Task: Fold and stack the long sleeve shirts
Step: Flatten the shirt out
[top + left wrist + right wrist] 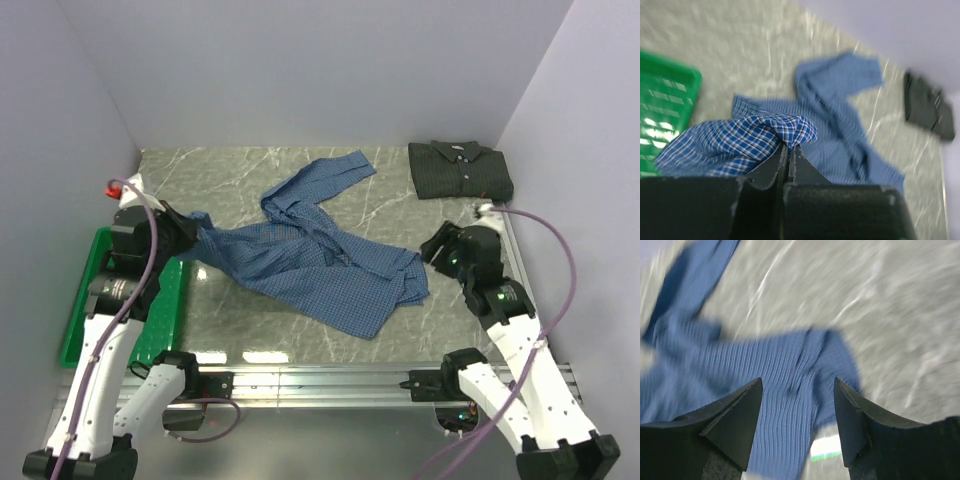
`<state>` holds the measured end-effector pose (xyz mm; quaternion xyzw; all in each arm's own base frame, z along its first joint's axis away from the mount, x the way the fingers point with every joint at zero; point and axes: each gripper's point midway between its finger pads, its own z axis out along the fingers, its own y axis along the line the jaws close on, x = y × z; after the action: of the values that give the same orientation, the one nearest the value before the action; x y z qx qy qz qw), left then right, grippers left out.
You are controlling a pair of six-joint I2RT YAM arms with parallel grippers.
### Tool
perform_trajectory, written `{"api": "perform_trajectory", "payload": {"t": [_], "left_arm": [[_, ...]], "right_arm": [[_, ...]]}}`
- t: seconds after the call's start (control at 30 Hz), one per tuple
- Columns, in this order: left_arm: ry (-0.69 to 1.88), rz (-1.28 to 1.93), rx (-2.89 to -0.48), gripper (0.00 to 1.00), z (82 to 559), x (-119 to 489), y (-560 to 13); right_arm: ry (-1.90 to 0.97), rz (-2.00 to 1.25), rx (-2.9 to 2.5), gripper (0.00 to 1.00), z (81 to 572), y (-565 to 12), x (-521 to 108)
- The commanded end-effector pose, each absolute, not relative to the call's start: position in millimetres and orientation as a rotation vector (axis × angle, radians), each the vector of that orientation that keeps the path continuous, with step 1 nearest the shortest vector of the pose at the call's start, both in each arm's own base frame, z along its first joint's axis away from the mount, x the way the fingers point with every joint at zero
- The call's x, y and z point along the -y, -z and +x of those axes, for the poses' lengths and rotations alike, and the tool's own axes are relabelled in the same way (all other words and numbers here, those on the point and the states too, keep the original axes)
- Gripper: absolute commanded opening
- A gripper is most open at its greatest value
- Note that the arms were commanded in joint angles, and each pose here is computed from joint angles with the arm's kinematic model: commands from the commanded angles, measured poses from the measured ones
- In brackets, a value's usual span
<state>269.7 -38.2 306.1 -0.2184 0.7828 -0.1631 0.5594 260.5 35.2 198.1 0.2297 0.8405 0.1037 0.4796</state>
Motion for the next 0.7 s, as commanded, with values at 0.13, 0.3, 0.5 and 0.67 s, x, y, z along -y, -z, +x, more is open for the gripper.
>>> {"api": "perform_trajectory", "payload": {"t": [0.13,0.3,0.5,0.67], "left_arm": [[0.419,-0.456,-1.906,0.01,265.6,49.3,-291.1],[0.342,-0.493,-1.905,0.01,266.3,36.8,-290.4],[0.267,-0.536,-1.901,0.00,267.5,24.3,-288.9],[0.240,-0.546,-1.894,0.00,266.9,19.7,-289.6]], "right_arm": [[-0.622,-0.021,-2.358,0.64,193.6,-149.5,-162.1],[-0.548,-0.283,-2.577,0.64,142.7,-87.9,-208.6],[-0.179,-0.512,-2.638,0.68,137.7,-56.1,-224.5],[-0.066,-0.601,-2.630,0.69,143.7,-39.3,-231.0]]}}
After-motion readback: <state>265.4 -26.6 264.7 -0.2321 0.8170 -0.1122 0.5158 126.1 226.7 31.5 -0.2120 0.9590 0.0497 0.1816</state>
